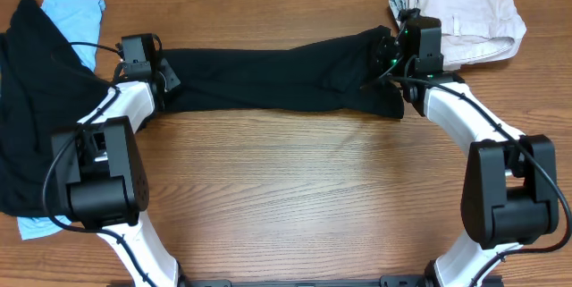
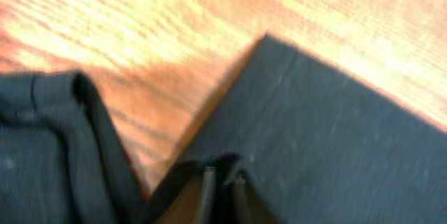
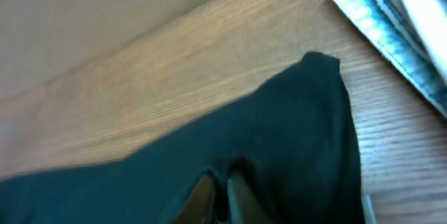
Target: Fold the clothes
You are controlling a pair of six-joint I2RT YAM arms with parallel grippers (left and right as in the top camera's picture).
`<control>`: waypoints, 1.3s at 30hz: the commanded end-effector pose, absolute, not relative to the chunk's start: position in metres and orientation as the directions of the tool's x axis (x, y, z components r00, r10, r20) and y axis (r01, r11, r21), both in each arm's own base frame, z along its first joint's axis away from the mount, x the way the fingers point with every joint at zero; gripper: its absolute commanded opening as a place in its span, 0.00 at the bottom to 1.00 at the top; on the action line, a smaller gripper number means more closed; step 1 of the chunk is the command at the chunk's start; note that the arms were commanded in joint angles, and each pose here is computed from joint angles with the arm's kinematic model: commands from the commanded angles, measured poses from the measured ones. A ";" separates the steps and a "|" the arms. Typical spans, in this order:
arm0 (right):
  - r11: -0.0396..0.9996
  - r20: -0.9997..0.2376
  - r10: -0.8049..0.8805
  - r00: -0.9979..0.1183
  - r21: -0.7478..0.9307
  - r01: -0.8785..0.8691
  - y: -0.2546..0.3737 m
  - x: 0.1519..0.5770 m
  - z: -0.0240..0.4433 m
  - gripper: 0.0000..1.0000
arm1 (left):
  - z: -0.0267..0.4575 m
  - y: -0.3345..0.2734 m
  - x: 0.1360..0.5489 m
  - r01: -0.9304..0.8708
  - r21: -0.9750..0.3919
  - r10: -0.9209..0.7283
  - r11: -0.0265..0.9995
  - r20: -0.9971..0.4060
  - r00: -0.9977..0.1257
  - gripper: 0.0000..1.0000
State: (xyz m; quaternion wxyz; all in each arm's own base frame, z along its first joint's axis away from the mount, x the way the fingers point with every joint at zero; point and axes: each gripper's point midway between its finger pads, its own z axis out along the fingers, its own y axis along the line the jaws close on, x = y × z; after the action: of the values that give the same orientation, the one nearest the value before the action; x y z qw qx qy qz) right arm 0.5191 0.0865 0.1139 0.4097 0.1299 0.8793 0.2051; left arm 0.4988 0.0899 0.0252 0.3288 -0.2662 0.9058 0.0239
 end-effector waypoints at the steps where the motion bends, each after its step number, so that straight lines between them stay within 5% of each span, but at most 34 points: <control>1: 0.885 -0.694 0.405 -0.595 0.461 0.065 0.083 0.528 0.122 0.61 | 0.031 0.093 0.509 -0.501 -0.140 -0.462 0.854 -0.648 -0.605 0.48; 2: 0.884 -0.697 0.406 -0.591 0.462 0.063 0.082 0.529 0.124 0.88 | 0.033 0.093 0.511 -0.500 -0.144 -0.460 0.854 -0.655 -0.599 0.63; 3: 0.884 -0.698 0.408 -0.589 0.463 0.064 0.081 0.529 0.127 1.00 | 0.035 0.094 0.513 -0.496 -0.144 -0.457 0.856 -0.661 -0.596 0.75; 5: 0.881 -0.691 0.412 -0.594 0.469 0.066 0.078 0.528 0.133 1.00 | 0.040 0.093 0.514 -0.486 -0.136 -0.444 0.863 -0.660 -0.605 1.00; 12: 0.898 -0.599 0.384 -0.703 0.420 0.133 0.058 0.496 0.143 1.00 | 0.081 0.094 0.504 -0.440 -0.045 -0.378 0.897 -0.594 -0.710 1.00; 23: 0.955 -0.406 0.213 -0.889 0.280 0.101 0.059 0.434 0.068 1.00 | 0.140 0.090 0.477 -0.348 0.061 -0.284 0.935 -0.456 -0.844 1.00; 26: 0.960 -0.375 0.192 -0.907 0.265 0.094 0.059 0.425 0.053 0.88 | 0.139 0.090 0.473 -0.325 0.077 -0.261 0.942 -0.439 -0.860 1.00; 31: 0.968 -0.336 0.150 -0.930 0.239 0.070 0.058 0.410 0.037 0.28 | 0.137 0.089 0.469 -0.314 0.087 -0.252 0.945 -0.419 -0.872 1.00; 34: 0.975 -0.308 0.154 -0.939 0.202 0.094 0.050 0.402 0.032 0.05 | 0.137 0.089 0.469 -0.311 0.088 -0.248 0.946 -0.418 -0.874 1.00; 39: 0.964 -0.197 0.223 -0.955 0.189 0.186 0.035 0.376 0.030 0.04 | 0.136 0.089 0.466 -0.285 0.102 -0.222 0.953 -0.404 -0.887 1.00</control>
State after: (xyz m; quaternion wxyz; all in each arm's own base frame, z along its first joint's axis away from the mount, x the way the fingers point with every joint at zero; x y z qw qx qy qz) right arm 0.3872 0.0493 0.0313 0.1309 0.0738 0.9840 0.0954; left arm 0.4640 0.0864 0.1212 0.1848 -0.1488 0.9689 0.0709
